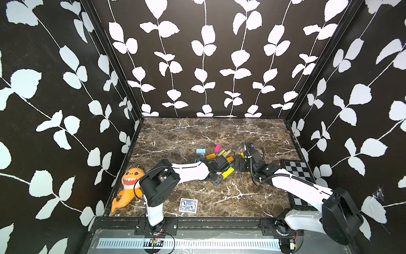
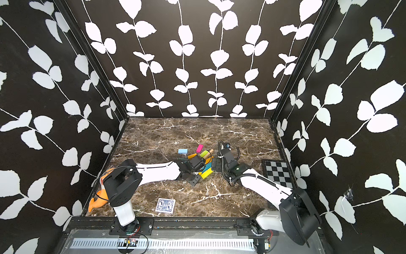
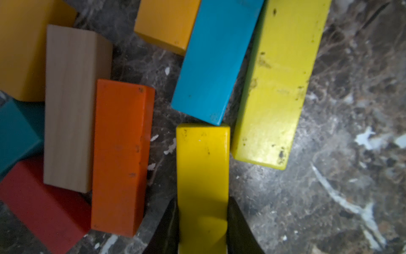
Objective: Assemble the letter h with building blocks
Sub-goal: Pick up the building block from the center of the board, then place the building block at the center of the board.
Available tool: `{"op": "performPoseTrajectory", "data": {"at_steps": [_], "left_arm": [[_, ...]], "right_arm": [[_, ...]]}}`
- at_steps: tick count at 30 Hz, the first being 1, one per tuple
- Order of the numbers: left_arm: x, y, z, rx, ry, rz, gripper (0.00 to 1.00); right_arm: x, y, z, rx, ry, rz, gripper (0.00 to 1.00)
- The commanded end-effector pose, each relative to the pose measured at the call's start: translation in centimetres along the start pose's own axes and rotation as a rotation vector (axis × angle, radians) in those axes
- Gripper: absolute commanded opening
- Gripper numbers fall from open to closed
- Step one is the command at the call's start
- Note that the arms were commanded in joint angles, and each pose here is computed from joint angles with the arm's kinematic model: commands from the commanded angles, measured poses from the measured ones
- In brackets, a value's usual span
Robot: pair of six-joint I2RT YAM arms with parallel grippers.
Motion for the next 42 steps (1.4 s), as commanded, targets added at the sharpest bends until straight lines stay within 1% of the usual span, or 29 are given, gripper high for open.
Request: {"op": "performPoseTrajectory", "data": {"at_steps": [1,6,7,9,12,16,18,20,22,24,27,31,34,38,42], "left_arm": [[0.3,2.4,0.3,-0.076,0.042,0.006,0.13],[1.1,5.4,0.5,-0.161,0.106,0.029,0.06],[1.4,5.9,0.4,-0.164,0.125,0.049,0.04],[2.5,6.8,0.1,-0.170,0.185,0.055,0.04],[5.3,7.2,-1.1,-0.165,0.301,0.058,0.04],[8.1,7.2,-2.3,-0.108,0.360,0.181,0.03],[9.6,6.5,-2.8,-0.071,0.404,0.203,0.02],[11.5,5.7,-3.4,-0.041,0.475,0.223,0.00],[12.3,5.0,-3.4,-0.039,0.498,0.229,0.00],[12.9,4.3,-3.4,-0.017,0.508,0.269,0.00],[13.4,2.6,-3.9,0.029,0.537,0.272,0.00],[13.1,1.1,-4.4,0.059,0.551,0.254,0.00],[13.0,0.8,-4.6,0.058,0.547,0.249,0.00],[13.2,0.7,-4.6,0.063,0.550,0.275,0.00],[13.4,0.4,-4.5,0.069,0.579,0.294,0.00]], "right_arm": [[0.0,0.1,0.3,-0.022,-0.039,0.022,0.99],[-0.1,0.0,0.5,-0.023,-0.046,0.023,0.99],[-0.1,0.0,0.5,-0.022,-0.047,0.023,0.99],[-0.1,0.0,0.5,-0.026,-0.052,0.024,0.99],[-0.1,0.0,0.6,-0.024,-0.054,0.022,0.99],[0.0,-0.2,0.6,-0.020,-0.055,0.025,0.99],[0.0,-0.2,0.7,-0.021,-0.059,0.025,0.99],[0.0,-0.2,0.6,-0.019,-0.062,0.029,0.99],[0.0,-0.2,0.6,-0.019,-0.063,0.030,0.99],[0.0,-0.2,0.7,-0.020,-0.066,0.026,0.99],[0.0,0.1,0.9,-0.026,-0.065,0.027,0.99],[-0.2,0.5,1.0,-0.036,-0.063,0.021,0.99],[-0.4,0.7,1.0,-0.041,-0.061,0.017,0.99],[-0.5,0.7,1.1,-0.044,-0.065,0.017,0.99],[-0.4,0.6,1.2,-0.044,-0.067,0.016,0.99]]}}
Point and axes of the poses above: each gripper's point midway between its finger pads, its own y axis back along the fingers, its own x axis along the line the jaws close on, z = x × y, the point moved 10 cm from there along y, back along the fingers, and after that the axes turned 4 degrees about -y, right-handed, at the moved point
